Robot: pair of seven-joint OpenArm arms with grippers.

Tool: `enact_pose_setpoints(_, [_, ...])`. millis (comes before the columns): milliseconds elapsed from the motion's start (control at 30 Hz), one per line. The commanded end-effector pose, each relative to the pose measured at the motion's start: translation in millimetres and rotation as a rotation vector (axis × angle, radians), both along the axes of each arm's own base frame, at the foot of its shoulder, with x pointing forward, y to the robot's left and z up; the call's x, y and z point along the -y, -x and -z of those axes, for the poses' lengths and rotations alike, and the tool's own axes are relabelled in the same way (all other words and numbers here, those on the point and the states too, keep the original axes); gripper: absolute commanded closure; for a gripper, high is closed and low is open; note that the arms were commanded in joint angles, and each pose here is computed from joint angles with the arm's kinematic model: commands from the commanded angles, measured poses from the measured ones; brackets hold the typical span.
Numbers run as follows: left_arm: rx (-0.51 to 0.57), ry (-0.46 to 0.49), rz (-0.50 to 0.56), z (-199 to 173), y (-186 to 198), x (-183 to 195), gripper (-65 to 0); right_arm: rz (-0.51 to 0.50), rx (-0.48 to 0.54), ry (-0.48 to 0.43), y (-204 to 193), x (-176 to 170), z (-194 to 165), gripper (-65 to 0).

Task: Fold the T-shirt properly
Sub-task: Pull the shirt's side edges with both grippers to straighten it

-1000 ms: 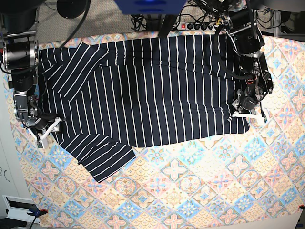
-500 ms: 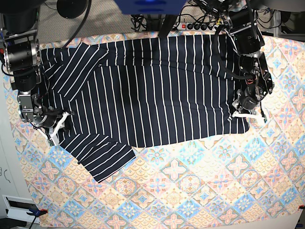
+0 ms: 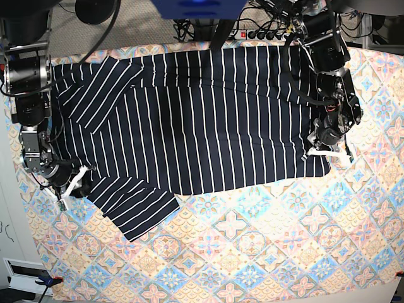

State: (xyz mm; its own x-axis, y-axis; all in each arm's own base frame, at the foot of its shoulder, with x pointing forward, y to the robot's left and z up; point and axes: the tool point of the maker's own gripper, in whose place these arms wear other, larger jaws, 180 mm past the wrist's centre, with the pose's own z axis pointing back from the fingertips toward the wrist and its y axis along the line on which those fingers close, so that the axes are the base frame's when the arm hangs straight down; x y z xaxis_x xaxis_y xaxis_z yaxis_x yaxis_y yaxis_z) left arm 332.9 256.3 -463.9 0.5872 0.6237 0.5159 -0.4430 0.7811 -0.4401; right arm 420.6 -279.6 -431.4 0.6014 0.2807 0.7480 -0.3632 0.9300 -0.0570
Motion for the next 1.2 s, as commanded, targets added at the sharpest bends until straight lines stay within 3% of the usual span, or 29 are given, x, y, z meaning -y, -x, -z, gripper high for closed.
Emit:
enact_pose_setpoints(0, [0.033,-0.022,-0.002,-12,-10,-7,0.0,0.007,0.041,0.023,-12,13,-16,-13.1])
enact_pose_setpoints(133, [0.035,-0.022,-0.002,-12,-11,-7,0.0,-0.050,0.014,0.055,-14,-7,0,-15.6])
enact_pose_setpoints(367, [0.053,0.055,-0.035,-10,-3,-3,0.0,-0.057,0.012,0.084,-16,1,-2,-40.0])
enact_pose_setpoints(467, [0.044,0.051,-0.038,-7,3,-8,0.0,-0.058,0.009,0.089,-15,3,-1,-45.4])
enact_pose_setpoints(667, [0.036,0.044,-0.043,-5,8,-11,0.0,-0.042,0.011,0.107,-13,18,-5,-45.6])
enact_pose_setpoints(933, [0.032,0.044,-0.043,-3,10,-11,0.0,-0.006,-0.025,0.070,6,23,16,-45.7])
enact_pose_setpoints(1167, [0.032,0.044,-0.043,-3,10,-11,0.0,-0.026,-0.040,0.045,8,6,24,-45.6])
